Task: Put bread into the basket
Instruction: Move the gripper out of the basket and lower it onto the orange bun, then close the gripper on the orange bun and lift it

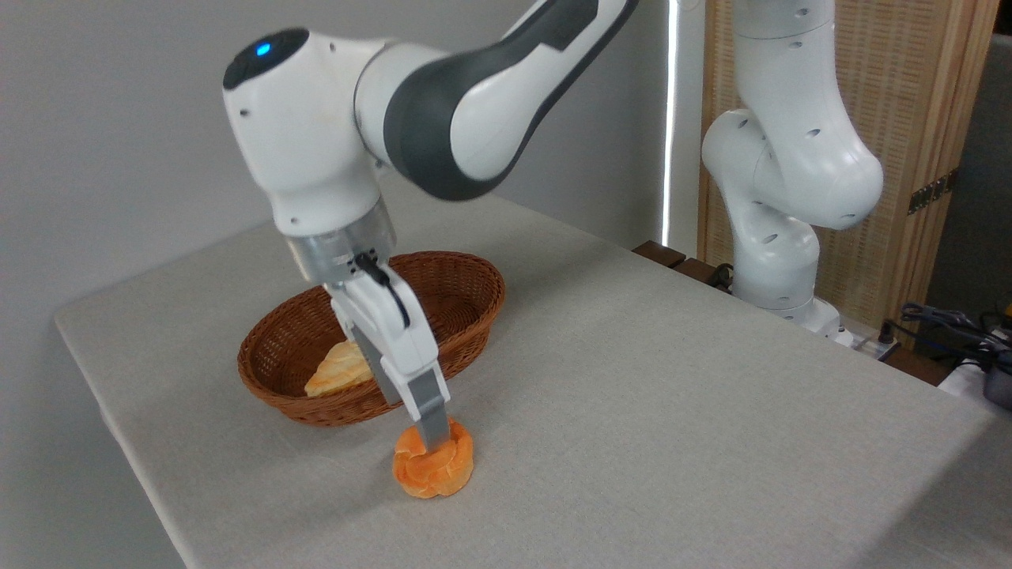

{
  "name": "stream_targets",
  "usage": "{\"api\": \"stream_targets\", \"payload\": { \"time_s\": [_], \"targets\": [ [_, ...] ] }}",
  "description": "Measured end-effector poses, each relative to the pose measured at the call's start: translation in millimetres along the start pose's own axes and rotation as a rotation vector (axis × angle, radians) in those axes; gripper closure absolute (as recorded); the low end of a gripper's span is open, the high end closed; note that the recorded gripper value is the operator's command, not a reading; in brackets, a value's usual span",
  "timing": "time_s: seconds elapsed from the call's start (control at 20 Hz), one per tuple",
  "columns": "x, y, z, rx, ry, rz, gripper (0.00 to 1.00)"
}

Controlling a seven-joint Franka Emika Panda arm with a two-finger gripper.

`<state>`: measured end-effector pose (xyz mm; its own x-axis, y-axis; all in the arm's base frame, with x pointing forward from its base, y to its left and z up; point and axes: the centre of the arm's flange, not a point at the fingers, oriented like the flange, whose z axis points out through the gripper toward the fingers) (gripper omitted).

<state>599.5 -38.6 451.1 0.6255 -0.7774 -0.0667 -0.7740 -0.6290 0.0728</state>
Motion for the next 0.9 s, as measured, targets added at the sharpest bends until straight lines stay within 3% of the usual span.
{"api": "stream_targets", "payload": {
  "time_s": [0.25,0.6,0.9],
  "targets": [
    [8,-8,25,-0.004,-0.013,0.0,0.0],
    [1,-16,26,-0.006,-0.014,0.045,0.0],
    [-5,-23,29,-0.003,-0.016,0.139,0.0]
  ]
}}
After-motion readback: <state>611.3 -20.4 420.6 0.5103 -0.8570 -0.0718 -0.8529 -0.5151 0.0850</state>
